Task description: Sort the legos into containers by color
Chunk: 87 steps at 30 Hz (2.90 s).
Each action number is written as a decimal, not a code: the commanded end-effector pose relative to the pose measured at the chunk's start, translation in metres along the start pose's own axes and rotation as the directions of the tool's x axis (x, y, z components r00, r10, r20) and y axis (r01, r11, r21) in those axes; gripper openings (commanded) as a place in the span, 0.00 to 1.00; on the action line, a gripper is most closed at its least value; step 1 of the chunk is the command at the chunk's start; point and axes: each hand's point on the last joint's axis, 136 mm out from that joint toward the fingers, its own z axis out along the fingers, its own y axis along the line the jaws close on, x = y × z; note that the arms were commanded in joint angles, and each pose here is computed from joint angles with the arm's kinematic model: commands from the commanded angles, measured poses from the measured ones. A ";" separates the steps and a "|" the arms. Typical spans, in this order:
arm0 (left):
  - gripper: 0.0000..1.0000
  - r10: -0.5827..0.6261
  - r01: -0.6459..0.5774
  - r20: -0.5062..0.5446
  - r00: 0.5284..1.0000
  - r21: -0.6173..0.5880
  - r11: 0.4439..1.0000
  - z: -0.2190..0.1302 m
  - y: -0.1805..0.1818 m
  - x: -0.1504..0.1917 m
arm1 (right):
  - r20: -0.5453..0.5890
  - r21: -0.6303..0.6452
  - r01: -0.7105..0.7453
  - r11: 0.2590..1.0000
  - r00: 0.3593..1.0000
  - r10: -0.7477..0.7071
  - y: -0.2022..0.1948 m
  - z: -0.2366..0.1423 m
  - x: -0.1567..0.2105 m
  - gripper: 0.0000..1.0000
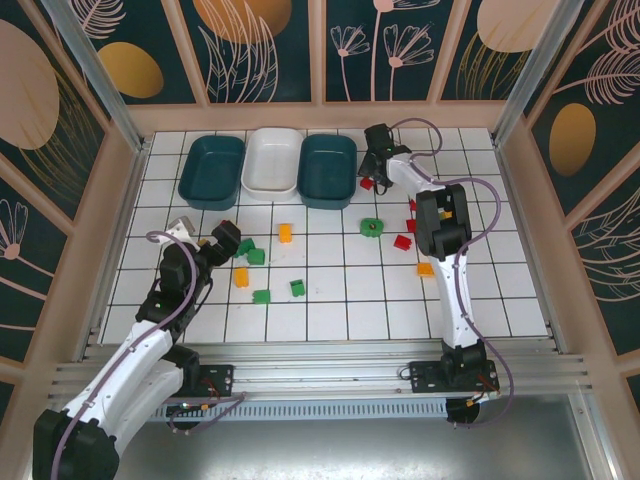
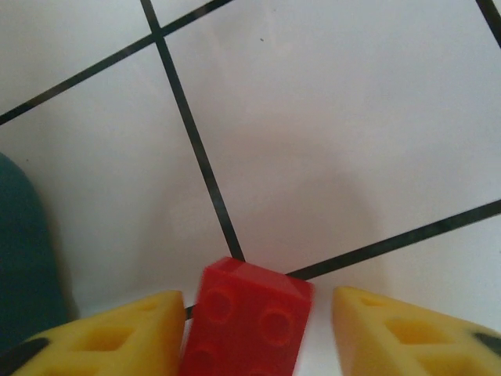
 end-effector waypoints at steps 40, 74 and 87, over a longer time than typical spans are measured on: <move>0.98 -0.071 0.048 -0.241 0.968 -0.098 0.994 0.032 0.031 0.063 | 0.101 -0.096 0.315 0.944 0.947 -0.305 -0.006 -0.158 0.102 0.84; 0.99 -0.083 0.074 -0.214 0.973 -0.047 0.996 -0.010 0.021 0.051 | -0.034 -0.024 0.272 0.962 0.962 -0.272 -0.022 -0.083 0.158 0.73; 0.99 -0.019 0.006 -0.134 0.991 -0.096 0.995 -0.001 0.023 0.029 | 0.171 -0.178 0.334 0.925 0.937 -0.305 0.056 -0.171 0.129 0.48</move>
